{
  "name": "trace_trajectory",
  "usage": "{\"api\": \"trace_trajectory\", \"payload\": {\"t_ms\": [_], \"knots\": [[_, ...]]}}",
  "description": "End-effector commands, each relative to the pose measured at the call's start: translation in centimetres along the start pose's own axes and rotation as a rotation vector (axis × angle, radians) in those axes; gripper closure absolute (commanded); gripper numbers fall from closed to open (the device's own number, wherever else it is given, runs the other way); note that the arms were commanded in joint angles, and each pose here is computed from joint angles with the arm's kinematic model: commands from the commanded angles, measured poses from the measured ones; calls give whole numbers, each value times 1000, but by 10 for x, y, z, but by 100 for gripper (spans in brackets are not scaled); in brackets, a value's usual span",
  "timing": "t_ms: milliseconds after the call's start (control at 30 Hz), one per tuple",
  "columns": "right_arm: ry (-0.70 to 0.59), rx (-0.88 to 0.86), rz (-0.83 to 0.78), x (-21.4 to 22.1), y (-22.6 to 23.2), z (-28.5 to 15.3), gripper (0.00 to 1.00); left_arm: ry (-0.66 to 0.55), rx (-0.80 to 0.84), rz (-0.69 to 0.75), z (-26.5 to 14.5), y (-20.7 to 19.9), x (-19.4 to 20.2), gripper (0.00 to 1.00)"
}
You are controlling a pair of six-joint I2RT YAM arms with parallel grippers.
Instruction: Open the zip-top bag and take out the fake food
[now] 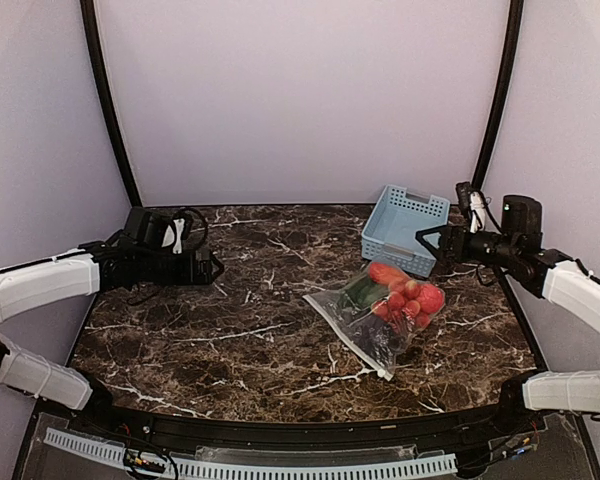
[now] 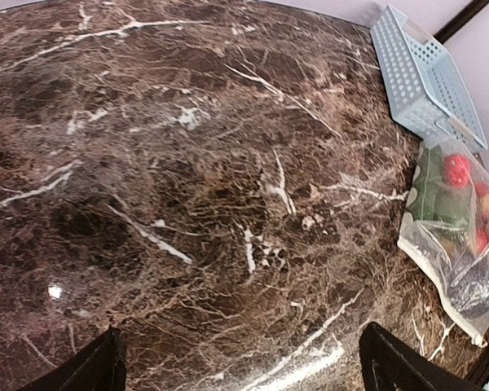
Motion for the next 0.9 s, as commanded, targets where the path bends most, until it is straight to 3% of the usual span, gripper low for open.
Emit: {"api": "trace_trajectory", "payload": {"t_ms": [0,233,433,600,867], "knots": [[-31,-73,-88,-6,22,-7,1,53,109,93,11,-32,12,1],[-60,-70,-112,-6,31,-24,1,185,324,177,34,-96,57,1],[-83,-123,-104,-1,44,-31,1,273,419,178,50,-122,89,1],[-84,-121,-122,6,47,-30,1,239,583,114,55,-151,85,1],[-91,-122,-120,7,49,-32,1,233,667,33,91,-178,70,10]]}}
Point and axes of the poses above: each gripper's point midway between its finger pads, its own z axis out along the fingers, its own y axis along the line the jaws close on, x = y × z, the point moved 1 cm from there along -z, back along the fingers, and after that the axes turned 2 degrees about z, right-handed, at the moved point
